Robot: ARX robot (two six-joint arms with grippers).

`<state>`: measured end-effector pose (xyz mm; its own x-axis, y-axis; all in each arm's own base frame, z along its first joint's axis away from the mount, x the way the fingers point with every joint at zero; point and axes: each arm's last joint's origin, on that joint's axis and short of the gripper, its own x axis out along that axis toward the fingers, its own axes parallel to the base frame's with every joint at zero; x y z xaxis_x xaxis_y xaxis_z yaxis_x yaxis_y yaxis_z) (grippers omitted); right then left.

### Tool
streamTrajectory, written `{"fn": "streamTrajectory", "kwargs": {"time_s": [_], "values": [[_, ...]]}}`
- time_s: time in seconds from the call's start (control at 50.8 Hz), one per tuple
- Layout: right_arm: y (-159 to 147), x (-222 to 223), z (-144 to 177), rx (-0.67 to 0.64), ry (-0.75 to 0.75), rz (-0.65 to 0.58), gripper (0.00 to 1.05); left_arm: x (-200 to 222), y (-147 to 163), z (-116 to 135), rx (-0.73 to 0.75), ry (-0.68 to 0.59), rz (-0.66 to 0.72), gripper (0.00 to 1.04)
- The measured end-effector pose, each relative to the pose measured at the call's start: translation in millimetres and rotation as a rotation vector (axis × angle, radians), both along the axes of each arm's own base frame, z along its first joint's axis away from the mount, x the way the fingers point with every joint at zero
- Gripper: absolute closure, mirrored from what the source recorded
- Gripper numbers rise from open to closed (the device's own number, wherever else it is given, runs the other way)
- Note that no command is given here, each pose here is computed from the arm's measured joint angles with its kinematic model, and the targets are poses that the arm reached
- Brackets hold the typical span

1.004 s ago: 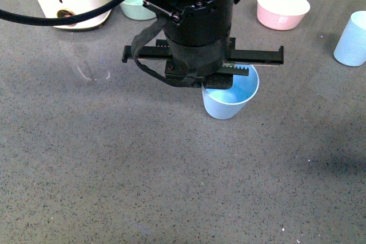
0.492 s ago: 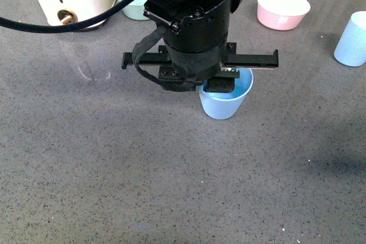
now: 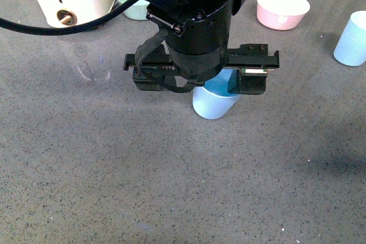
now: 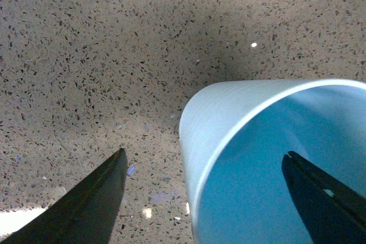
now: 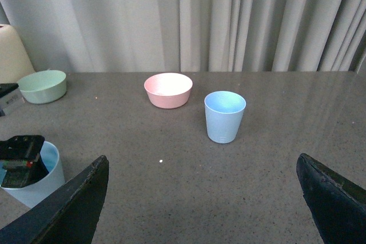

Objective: Stack blue cups with both arms

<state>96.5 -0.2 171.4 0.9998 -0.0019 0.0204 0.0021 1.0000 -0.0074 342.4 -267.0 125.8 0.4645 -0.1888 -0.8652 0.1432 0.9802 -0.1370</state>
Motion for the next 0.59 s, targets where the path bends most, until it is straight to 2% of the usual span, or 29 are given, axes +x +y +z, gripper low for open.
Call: {"fn": "streamTrajectory", "kwargs": {"time_s": [0.059, 0.591], "values": [[0, 0, 0, 0.0, 0.0, 0.0, 0.09, 0, 0, 6, -0.008, -0.011, -0.001, 0.07], [0, 0, 0, 0.0, 0.0, 0.0, 0.09, 4, 19, 39, -0.014, -0.088, 0.022, 0.09]]}}
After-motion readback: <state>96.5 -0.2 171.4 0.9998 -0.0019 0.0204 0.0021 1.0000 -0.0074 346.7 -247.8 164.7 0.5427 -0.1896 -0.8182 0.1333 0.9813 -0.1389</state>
